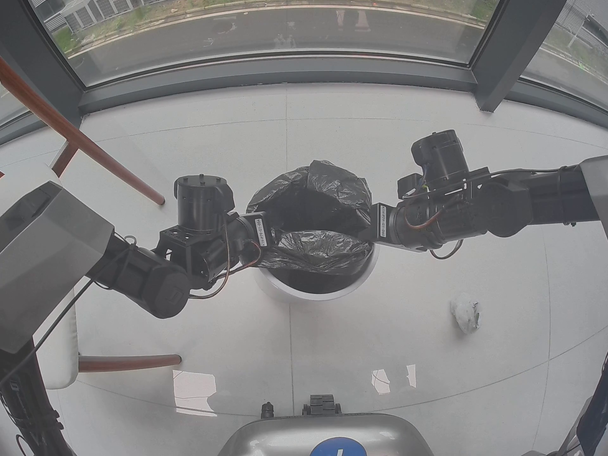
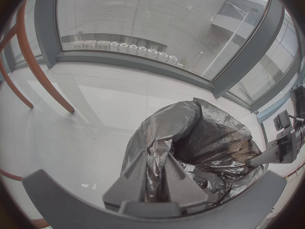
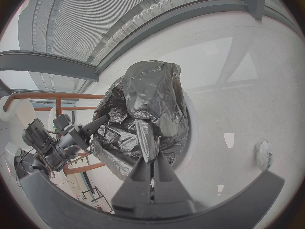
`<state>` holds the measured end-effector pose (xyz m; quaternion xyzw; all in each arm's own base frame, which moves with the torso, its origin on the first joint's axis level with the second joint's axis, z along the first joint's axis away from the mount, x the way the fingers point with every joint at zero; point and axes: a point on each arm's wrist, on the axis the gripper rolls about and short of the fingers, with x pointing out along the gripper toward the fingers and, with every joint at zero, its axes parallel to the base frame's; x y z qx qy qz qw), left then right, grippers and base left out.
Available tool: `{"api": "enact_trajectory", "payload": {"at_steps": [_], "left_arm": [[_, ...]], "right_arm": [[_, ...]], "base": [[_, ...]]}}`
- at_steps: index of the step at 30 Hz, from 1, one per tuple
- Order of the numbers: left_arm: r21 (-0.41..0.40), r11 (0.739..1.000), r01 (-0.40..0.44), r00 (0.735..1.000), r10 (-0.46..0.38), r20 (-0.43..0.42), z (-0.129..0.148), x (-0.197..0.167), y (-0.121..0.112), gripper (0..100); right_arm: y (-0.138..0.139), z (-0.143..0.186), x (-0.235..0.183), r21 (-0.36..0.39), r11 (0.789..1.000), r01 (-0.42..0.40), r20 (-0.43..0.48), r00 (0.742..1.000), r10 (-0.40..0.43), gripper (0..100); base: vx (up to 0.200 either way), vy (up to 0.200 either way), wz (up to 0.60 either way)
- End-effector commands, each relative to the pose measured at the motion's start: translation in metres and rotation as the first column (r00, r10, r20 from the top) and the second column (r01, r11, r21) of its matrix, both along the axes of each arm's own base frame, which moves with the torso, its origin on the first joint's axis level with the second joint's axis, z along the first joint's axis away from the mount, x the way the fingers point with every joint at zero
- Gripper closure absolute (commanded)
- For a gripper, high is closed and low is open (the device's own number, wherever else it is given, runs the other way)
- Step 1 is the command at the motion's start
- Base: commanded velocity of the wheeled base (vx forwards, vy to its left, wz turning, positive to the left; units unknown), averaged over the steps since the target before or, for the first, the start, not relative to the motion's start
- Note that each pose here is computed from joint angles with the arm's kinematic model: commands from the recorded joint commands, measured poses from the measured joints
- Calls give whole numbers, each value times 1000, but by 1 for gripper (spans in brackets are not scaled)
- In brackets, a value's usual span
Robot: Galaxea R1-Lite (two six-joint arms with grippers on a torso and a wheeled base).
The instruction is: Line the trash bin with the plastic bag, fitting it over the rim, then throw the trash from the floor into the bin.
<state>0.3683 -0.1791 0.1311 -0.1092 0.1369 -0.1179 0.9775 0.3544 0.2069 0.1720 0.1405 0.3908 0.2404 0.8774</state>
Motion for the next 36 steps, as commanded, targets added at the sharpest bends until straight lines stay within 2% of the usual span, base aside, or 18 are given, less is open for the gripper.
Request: {"api": "enact_trajectory", "payload": {"at_steps": [1, 10, 24, 30, 36], "left_arm": [[4, 1000, -1, 1000, 1, 6, -4, 3, 0, 100], [2, 1000, -10, 999, 10, 32, 2, 7, 3, 100], [-20, 1000, -10, 998, 12, 67, 14, 10, 2, 100], [-27, 1000, -12, 997, 14, 72, 17, 10, 3, 100], [-30, 999, -15, 997, 17, 70, 16, 10, 3, 100]], "right_arm": [[-5, 13, -8, 1, 1000, -1, 10, 1000, 1, 100], [-8, 14, -15, -21, 1000, -18, 8, 1000, 19, 100], [-11, -6, -23, -71, 997, -33, -58, 998, 29, 100], [-12, -28, -11, -102, 995, -17, -98, 995, 7, 100], [-24, -25, -5, -115, 993, 35, -80, 996, -44, 100]], "base": [[0, 0, 0], [0, 0, 0], [0, 0, 0], [0, 0, 0], [0, 0, 0]]}}
